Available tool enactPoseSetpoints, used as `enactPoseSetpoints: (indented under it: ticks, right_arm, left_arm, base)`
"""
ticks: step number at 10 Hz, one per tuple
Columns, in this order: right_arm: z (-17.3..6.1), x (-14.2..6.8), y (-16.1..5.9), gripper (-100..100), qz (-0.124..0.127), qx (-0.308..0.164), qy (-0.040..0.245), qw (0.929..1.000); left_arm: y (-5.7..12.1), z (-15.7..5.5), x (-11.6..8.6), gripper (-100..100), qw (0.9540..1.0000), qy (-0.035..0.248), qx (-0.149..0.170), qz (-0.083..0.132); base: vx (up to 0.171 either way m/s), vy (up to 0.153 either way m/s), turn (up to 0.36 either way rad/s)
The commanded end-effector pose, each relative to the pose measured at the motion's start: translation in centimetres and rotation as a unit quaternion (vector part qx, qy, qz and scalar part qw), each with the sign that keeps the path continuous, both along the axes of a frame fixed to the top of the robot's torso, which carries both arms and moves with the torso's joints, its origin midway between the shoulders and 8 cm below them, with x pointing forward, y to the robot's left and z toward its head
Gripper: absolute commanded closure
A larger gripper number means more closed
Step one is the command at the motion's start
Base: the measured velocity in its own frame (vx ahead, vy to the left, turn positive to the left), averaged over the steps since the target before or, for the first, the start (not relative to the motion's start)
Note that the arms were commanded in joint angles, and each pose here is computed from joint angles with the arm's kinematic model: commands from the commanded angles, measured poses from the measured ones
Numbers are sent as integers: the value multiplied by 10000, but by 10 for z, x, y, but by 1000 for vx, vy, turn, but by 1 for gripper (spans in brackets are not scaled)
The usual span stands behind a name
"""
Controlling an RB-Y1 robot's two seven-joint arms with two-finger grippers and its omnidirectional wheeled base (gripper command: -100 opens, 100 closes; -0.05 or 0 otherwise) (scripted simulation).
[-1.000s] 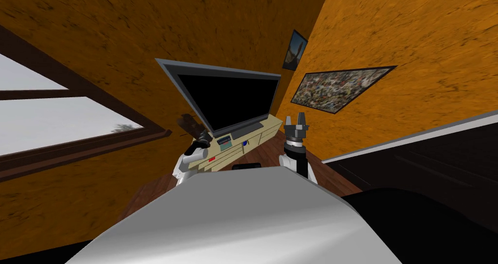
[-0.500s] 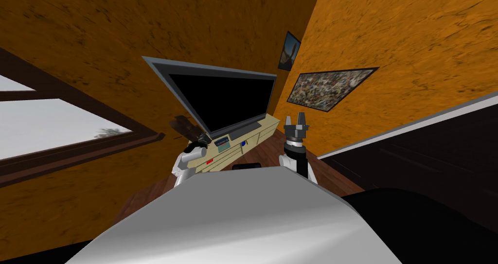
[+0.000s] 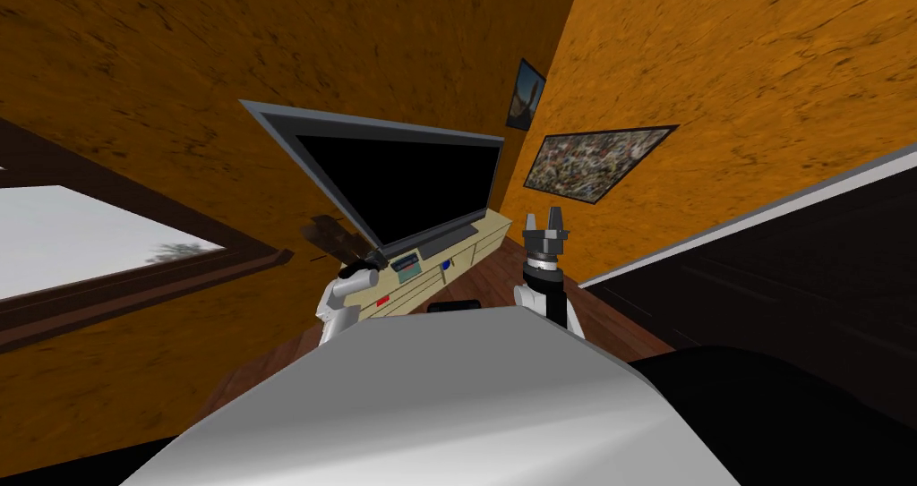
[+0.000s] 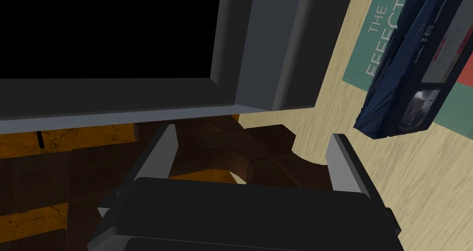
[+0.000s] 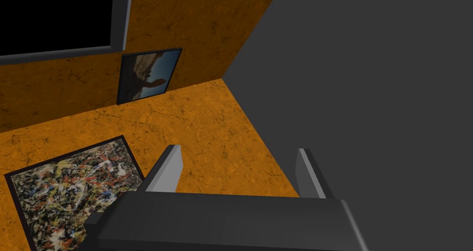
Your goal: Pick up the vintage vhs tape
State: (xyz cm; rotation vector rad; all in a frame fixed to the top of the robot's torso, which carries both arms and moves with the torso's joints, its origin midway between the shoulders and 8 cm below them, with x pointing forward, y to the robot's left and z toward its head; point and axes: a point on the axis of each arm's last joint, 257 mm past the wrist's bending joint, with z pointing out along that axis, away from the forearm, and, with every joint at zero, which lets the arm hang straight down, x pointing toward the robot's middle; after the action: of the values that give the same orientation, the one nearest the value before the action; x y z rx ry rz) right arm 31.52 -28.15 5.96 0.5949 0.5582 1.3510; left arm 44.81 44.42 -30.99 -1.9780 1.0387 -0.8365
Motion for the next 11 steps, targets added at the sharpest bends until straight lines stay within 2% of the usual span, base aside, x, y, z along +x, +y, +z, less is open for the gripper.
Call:
enactPoseSetpoints:
  ticks: [1, 2, 3, 4, 5, 7, 8, 9, 10, 11]
  right_arm:
    - [0, 0, 0, 0, 0, 0, 0, 10000]
    - [0, 0, 0, 0, 1, 0, 0, 10000]
    - [0, 0, 0, 0, 0, 0, 0, 10000]
    - [0, 0, 0, 0, 0, 0, 0, 10000]
    - [0, 0, 0, 0, 0, 0, 0, 10000]
    - [0, 0, 0, 0, 0, 0, 0, 10000]
    - [0, 0, 0, 0, 0, 0, 0, 10000]
    - [0, 0, 0, 0, 0, 0, 0, 10000]
    - [0, 0, 0, 0, 0, 0, 0, 10000]
    - [0, 0, 0, 0, 0, 0, 0, 10000]
  left_arm:
    - [9, -14, -5, -100, 9995, 261, -114, 126]
    - [8, -18, -8, -100, 9992, 356, -147, 133]
    - [18, -28, -12, -100, 9980, 541, -235, 244]
    - [16, -35, -18, -100, 9967, 709, -295, 256]
    - [25, -45, -23, -100, 9944, 911, -389, 363]
    - [23, -50, -28, -100, 9929, 1040, -437, 371]
    - [31, -61, -35, -100, 9894, 1262, -539, 474]
    - [30, -64, -39, -100, 9879, 1360, -576, 480]
    - [38, -72, -45, -100, 9844, 1530, -658, 573]
    - [36, -76, -50, -100, 9820, 1655, -708, 579]
  base:
    - [10, -9, -140]
    - [10, -5, -94]
    - [17, -12, -170]
    - [18, -7, -80]
    - [24, -12, -141]
    - [14, -6, -26]
    - [16, -11, -132]
    - [17, -5, -88]
    - [26, -10, -116]
    - [26, -8, -69]
